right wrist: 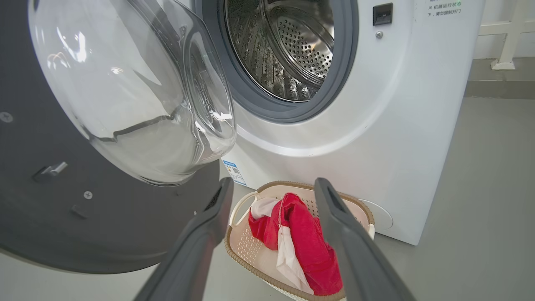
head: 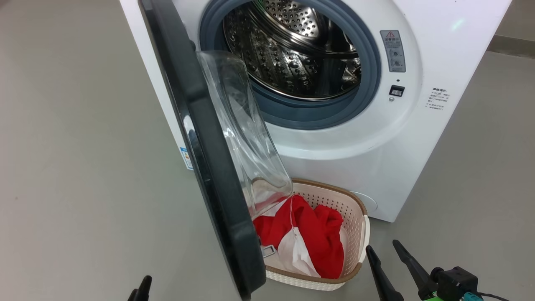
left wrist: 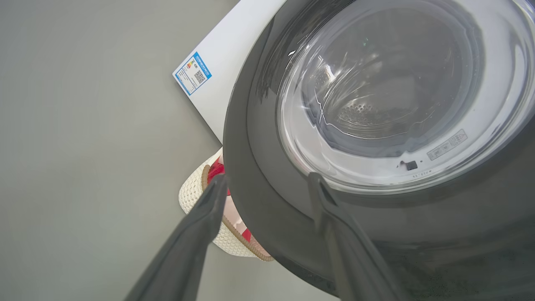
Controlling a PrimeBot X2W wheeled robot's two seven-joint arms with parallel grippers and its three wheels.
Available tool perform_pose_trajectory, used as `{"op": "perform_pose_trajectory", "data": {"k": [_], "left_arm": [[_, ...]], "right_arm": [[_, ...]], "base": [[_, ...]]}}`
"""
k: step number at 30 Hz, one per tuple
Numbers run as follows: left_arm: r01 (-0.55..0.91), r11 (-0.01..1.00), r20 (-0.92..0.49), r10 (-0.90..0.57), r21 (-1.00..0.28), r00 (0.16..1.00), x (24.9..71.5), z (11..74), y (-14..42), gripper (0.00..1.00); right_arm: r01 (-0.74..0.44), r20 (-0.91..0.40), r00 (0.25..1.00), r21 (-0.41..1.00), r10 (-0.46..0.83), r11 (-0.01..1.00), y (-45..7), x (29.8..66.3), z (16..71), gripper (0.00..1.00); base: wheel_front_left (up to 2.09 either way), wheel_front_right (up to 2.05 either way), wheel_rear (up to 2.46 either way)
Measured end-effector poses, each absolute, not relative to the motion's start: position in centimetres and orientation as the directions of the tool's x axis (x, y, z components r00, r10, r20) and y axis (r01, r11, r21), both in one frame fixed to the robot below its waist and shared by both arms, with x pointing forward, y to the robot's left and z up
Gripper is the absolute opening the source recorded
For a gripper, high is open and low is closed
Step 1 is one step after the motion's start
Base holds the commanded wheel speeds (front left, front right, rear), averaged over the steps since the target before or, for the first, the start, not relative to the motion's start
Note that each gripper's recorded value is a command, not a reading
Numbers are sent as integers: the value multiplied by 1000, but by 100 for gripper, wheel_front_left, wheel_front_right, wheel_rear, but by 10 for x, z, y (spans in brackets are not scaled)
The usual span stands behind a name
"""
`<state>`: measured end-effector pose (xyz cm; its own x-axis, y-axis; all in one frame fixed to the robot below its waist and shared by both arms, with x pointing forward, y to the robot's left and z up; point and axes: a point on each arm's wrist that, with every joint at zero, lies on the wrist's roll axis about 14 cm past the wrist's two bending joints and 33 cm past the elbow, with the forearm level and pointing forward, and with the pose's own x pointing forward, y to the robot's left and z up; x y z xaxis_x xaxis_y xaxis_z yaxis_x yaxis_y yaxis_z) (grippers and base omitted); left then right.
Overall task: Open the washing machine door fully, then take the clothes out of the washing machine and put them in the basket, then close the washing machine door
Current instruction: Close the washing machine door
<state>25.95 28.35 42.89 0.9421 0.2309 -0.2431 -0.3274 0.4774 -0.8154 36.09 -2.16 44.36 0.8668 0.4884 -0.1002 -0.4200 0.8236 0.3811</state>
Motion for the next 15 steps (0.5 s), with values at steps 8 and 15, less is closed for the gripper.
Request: {"op": "perform_pose_trajectory", "data": {"k": [8, 15], "left_arm": [[-379, 573, -290, 245, -727, 925, 249, 409, 283, 100], [-411, 670, -270, 310, -618, 912, 248, 407, 296, 100]], "right_arm": [[-420, -107, 864, 382, 491, 823, -21, 361, 441, 100], [-422, -104, 865, 379, 491, 823, -21, 361, 443, 100]], "base": [[0, 0, 0], [0, 0, 0]]}}
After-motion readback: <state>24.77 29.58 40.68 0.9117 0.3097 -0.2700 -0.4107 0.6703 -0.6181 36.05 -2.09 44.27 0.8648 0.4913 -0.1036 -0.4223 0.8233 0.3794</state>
